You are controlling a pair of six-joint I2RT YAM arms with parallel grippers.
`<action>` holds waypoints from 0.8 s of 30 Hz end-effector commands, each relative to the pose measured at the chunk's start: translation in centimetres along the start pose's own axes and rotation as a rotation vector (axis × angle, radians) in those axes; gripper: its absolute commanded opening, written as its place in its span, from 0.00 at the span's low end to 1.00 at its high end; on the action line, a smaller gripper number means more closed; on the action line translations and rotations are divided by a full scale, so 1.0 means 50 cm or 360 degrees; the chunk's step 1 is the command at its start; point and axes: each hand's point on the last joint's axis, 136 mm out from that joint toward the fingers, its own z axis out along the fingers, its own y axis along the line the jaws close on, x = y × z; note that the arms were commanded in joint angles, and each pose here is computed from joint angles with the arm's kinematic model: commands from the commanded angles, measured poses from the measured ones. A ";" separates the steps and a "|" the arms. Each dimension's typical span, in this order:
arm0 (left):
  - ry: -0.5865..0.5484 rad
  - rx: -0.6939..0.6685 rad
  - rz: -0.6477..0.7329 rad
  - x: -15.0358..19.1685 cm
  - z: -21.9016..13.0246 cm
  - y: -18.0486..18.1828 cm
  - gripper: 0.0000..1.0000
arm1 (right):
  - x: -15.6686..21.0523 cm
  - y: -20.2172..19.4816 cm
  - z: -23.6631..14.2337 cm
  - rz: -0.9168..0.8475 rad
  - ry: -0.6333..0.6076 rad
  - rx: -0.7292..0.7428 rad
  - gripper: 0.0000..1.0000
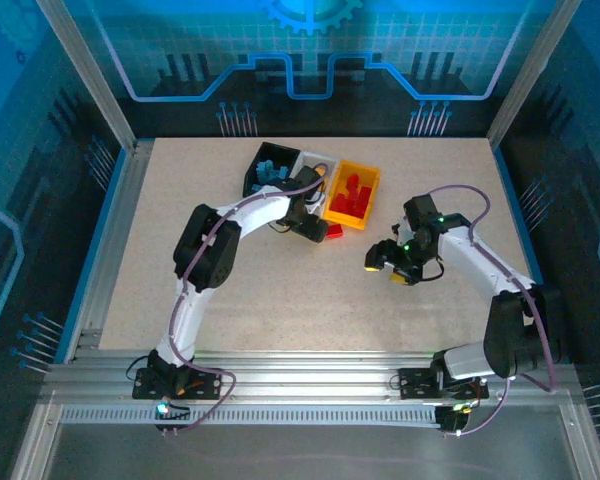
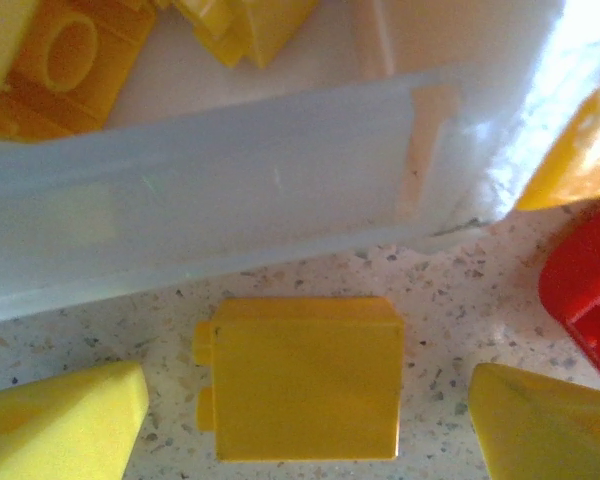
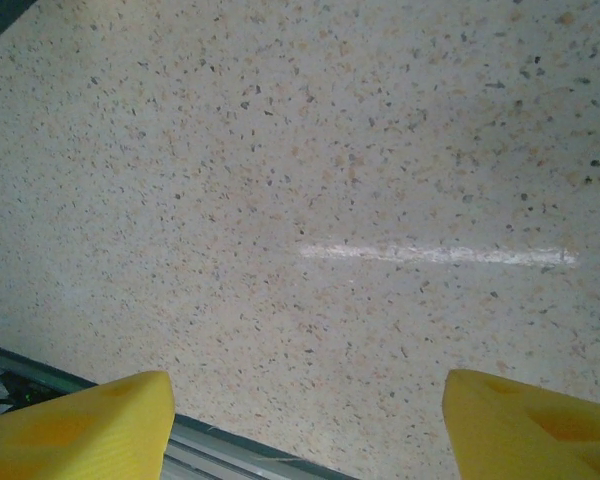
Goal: Sort the legos into containers by color
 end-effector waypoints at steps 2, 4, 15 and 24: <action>0.0009 0.0012 -0.0014 -0.010 0.042 0.004 0.82 | 0.017 0.010 -0.014 -0.0035 0.0025 0.0007 0.73; 0.0011 0.0013 -0.0022 -0.012 0.045 0.006 0.77 | 0.015 0.012 -0.016 -0.0038 0.0023 0.0006 0.73; 0.0042 0.0084 -0.0076 0.020 0.033 -0.005 0.46 | 0.001 0.023 -0.011 -0.0043 0.0042 -0.0010 0.73; -0.0006 0.0158 -0.0345 0.064 -0.035 -0.015 0.43 | 0.011 0.015 -0.003 -0.0037 0.0053 -0.0018 0.73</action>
